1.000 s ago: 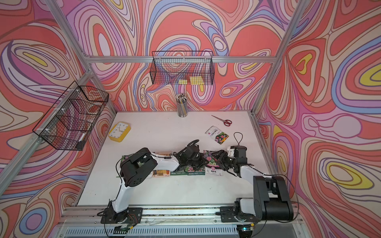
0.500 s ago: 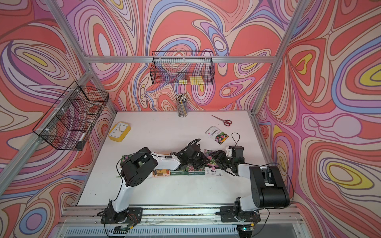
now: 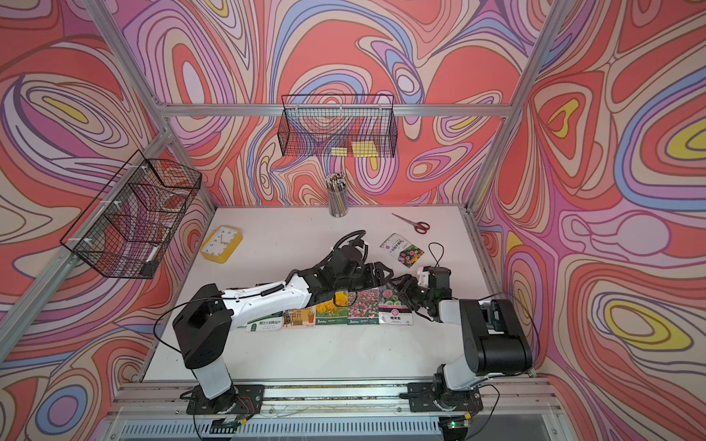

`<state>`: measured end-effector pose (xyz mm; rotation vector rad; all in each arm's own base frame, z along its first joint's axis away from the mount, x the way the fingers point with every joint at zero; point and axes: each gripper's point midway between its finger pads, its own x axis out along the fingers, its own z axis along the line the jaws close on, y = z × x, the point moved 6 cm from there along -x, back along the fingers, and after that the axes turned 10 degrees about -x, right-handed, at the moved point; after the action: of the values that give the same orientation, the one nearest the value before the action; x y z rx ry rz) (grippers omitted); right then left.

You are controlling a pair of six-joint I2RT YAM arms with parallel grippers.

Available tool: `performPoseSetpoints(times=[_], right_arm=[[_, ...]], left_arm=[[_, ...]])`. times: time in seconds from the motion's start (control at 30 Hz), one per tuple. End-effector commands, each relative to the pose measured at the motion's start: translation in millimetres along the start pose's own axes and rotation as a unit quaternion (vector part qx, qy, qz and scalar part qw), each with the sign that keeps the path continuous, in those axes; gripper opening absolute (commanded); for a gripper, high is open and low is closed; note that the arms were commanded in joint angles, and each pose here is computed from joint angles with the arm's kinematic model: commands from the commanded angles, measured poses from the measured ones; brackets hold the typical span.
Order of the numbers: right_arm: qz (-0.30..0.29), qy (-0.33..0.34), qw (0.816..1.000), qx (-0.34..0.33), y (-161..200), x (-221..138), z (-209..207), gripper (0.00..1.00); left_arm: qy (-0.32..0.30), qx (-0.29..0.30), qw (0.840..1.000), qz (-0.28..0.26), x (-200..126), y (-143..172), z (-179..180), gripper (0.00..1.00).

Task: Arrange the seed packets in a row
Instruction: Place the seed packet at the center of the board, then pick up the seed packet from the center of the board.

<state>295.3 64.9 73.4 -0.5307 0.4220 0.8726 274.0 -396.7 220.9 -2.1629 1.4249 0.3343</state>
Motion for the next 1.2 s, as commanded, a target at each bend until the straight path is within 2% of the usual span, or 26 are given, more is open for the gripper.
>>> performPoseSetpoints(times=[0.0,0.13,0.23,0.3,0.33,0.47,0.6,0.73,0.9,1.07,1.17], right_arm=[[0.039,0.079,0.995,0.037,25.6,3.7,-35.1,0.70],[0.041,0.078,0.996,0.023,20.9,5.2,-32.0,0.70],[0.043,0.029,0.999,0.005,14.0,5.8,-14.1,0.70],[0.023,0.004,1.000,-0.017,4.8,-4.0,5.7,0.72],[0.006,0.003,0.999,-0.036,-3.1,-11.3,16.8,0.73],[-0.035,0.045,0.994,-0.098,-37.9,-26.9,45.7,0.81],[-0.042,0.087,0.988,-0.122,-81.8,-15.1,59.4,0.92],[-0.049,0.141,0.980,-0.128,-126.5,8.9,56.0,0.95],[-0.025,0.193,0.971,-0.141,-167.3,43.4,42.8,0.95],[-0.015,0.211,0.969,-0.126,-189.3,56.9,20.8,0.95],[-0.013,0.210,0.971,-0.112,-186.0,58.1,11.2,0.94]], left_arm=[[-0.046,0.026,0.999,-0.010,-2.9,-0.9,16.2,0.75],[-0.049,0.024,0.998,-0.006,-0.3,-1.7,21.2,0.75],[-0.047,0.020,0.999,-0.001,2.7,-4.8,24.7,0.77],[-0.044,0.013,0.999,0.003,5.3,-11.6,29.1,0.86],[-0.042,0.006,0.999,0.006,7.8,-17.4,33.1,0.99],[-0.024,-0.019,0.999,0.019,26.3,-50.0,48.7,0.99],[-0.009,-0.029,0.999,0.035,56.1,-81.2,57.2,0.99],[-0.001,-0.030,0.998,0.050,87.2,-94.8,57.8,0.99],[0.010,-0.045,0.997,0.055,117.2,-103.6,69.2,0.99],[0.009,-0.067,0.997,0.047,129.1,-120.6,94.6,0.99],[0.011,-0.059,0.997,0.044,131.6,-134.0,106.0,0.99]])
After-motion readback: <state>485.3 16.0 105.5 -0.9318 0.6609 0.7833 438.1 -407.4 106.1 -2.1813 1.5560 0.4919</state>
